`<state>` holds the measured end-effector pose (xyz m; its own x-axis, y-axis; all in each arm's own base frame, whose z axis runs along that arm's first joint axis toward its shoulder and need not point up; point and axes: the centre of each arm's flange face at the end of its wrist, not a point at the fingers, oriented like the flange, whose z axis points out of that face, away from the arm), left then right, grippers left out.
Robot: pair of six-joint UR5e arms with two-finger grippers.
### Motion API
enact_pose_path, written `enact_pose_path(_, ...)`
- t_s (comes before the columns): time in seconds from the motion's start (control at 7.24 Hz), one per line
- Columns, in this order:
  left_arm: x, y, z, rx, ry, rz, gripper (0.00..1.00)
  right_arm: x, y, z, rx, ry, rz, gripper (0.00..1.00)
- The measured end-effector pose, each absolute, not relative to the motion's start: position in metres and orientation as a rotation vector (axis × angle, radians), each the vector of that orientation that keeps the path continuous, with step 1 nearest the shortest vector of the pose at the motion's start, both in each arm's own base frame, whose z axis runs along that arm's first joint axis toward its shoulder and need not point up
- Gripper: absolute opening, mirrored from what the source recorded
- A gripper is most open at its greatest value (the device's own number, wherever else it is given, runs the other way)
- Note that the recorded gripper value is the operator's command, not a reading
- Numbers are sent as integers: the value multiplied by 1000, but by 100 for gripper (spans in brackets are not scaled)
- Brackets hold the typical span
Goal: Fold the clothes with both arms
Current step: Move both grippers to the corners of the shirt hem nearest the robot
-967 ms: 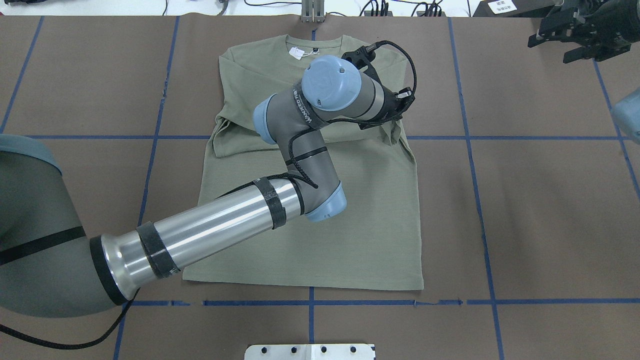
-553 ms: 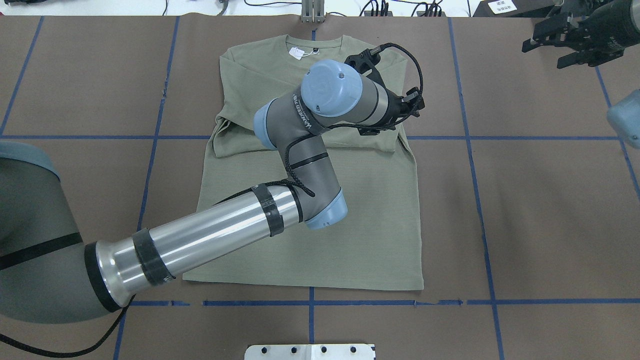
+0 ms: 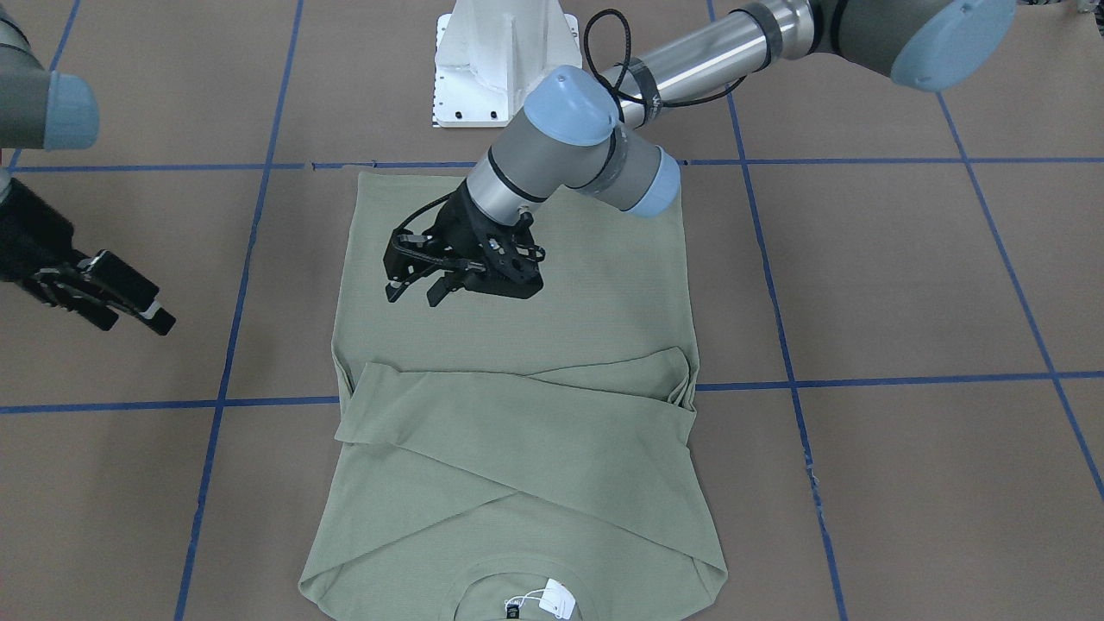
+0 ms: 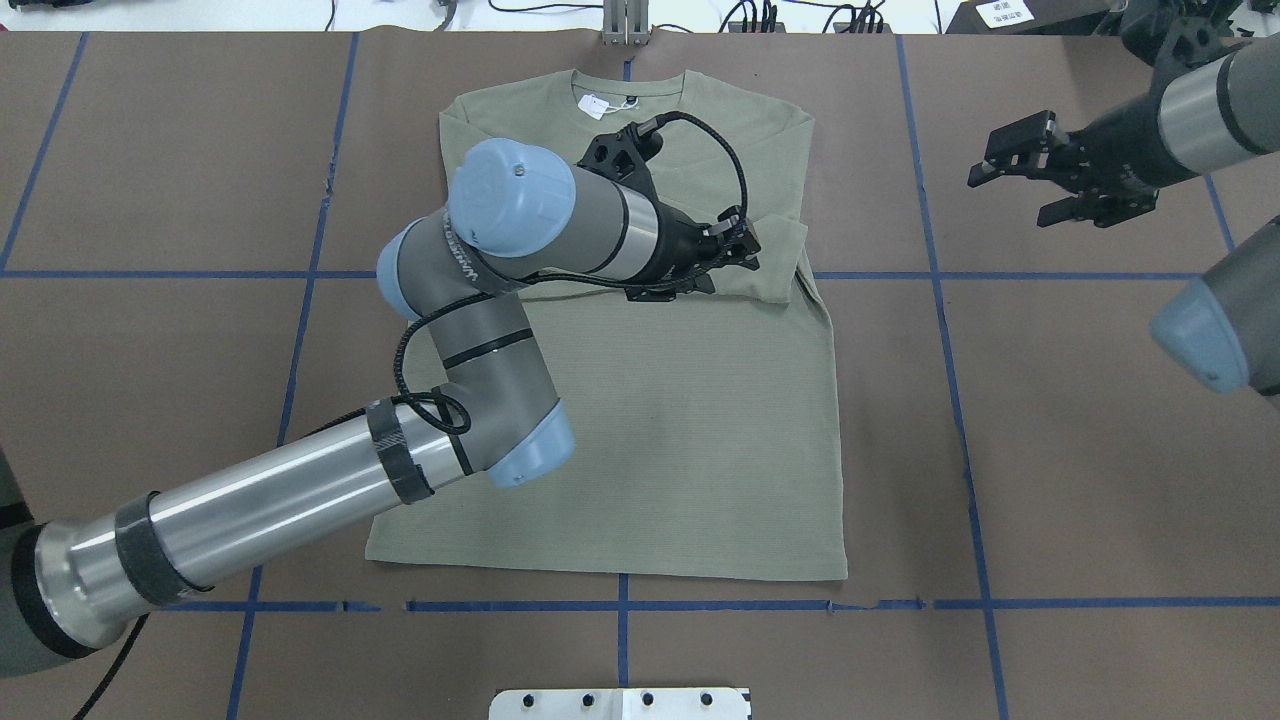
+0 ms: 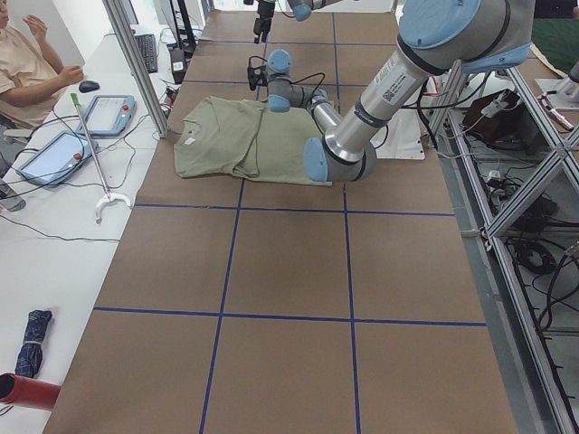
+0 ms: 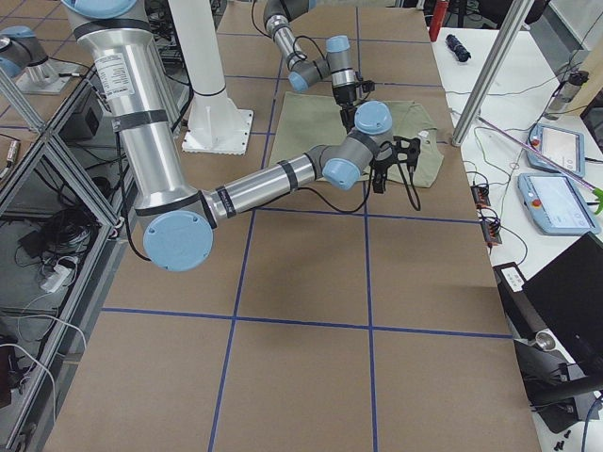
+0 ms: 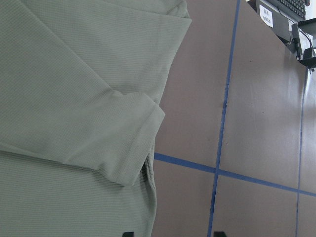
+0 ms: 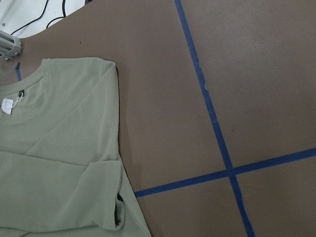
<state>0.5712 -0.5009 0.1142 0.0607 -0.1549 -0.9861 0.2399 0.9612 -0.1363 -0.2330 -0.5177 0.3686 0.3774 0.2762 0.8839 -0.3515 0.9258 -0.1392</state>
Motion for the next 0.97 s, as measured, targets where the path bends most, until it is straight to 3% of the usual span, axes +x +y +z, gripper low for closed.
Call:
enact_pose_path(0.41, 483, -485, 192, 96, 1458, -207, 59, -341, -406, 351, 39, -1085, 517, 96)
enact_pose_path(0.97, 442, -470, 234, 95, 1419, -218, 61, -460, -233, 353, 83, -963, 629, 96)
